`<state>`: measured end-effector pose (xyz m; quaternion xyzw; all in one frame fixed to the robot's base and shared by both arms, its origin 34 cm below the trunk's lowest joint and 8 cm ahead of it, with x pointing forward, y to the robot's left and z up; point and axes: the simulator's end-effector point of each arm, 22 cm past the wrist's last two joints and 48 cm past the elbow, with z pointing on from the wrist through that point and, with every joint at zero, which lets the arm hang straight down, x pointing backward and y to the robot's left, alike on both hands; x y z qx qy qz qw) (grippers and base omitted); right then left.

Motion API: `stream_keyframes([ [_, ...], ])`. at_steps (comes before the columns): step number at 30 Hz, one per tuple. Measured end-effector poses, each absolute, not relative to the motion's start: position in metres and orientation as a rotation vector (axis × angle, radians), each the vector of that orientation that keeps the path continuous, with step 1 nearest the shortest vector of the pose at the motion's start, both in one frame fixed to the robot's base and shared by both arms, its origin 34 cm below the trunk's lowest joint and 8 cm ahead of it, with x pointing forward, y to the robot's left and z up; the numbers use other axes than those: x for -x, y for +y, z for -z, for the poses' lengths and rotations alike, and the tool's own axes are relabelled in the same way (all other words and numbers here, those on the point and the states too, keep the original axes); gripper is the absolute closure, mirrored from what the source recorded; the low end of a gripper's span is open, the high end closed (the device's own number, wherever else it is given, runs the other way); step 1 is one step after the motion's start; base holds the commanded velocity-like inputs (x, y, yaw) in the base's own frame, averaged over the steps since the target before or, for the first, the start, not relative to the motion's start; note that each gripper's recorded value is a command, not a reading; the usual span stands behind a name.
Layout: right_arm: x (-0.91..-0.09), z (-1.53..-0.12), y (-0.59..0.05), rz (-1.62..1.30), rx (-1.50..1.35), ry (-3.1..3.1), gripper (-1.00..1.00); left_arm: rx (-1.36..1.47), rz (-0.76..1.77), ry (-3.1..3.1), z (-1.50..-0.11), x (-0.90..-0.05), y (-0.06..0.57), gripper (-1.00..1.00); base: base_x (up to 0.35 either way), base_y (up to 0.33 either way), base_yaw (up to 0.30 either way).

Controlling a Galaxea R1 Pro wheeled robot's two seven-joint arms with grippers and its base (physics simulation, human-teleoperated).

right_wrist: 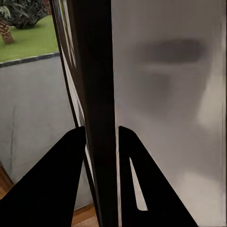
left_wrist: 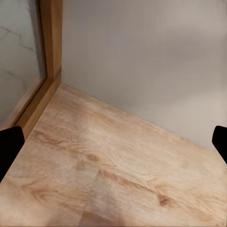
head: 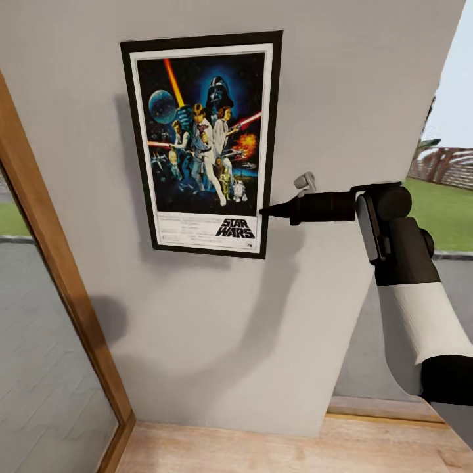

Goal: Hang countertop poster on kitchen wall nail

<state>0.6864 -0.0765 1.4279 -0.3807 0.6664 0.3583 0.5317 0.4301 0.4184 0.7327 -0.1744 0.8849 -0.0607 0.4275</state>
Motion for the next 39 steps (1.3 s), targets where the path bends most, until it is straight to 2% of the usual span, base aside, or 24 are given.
stream_keyframes([
  [8, -0.687, -1.428, -0.077, -0.855, 0.907, 1.59, 1.0, 0.436, 0.152, 2.211, -0.732, -0.43, 0.418, -1.0, 0.251, 0.0, 0.0],
  [28, -0.687, -1.428, -0.077, -0.856, 0.908, 1.587, 1.0, 0.438, 0.151, 2.21, -0.733, -0.43, 0.419, -1.0, 0.013, 0.0, 0.0],
  [35, -0.686, -1.429, -0.077, -0.855, 0.908, 1.587, 1.0, 0.438, 0.15, 2.209, -0.733, -0.43, 0.42, -1.0, 0.243, 0.0, 0.0],
  [36, -0.694, -1.414, -0.056, -0.863, 0.953, 1.569, 1.0, 0.438, 0.149, 2.211, -0.732, -0.43, 0.42, -1.0, 0.011, 0.0, 0.0],
  [39, -0.689, -1.415, -0.059, -0.879, 0.985, 1.559, 1.0, 0.438, 0.148, 2.217, -0.73, -0.432, 0.42, -1.0, 0.004, 0.0, 0.0],
])
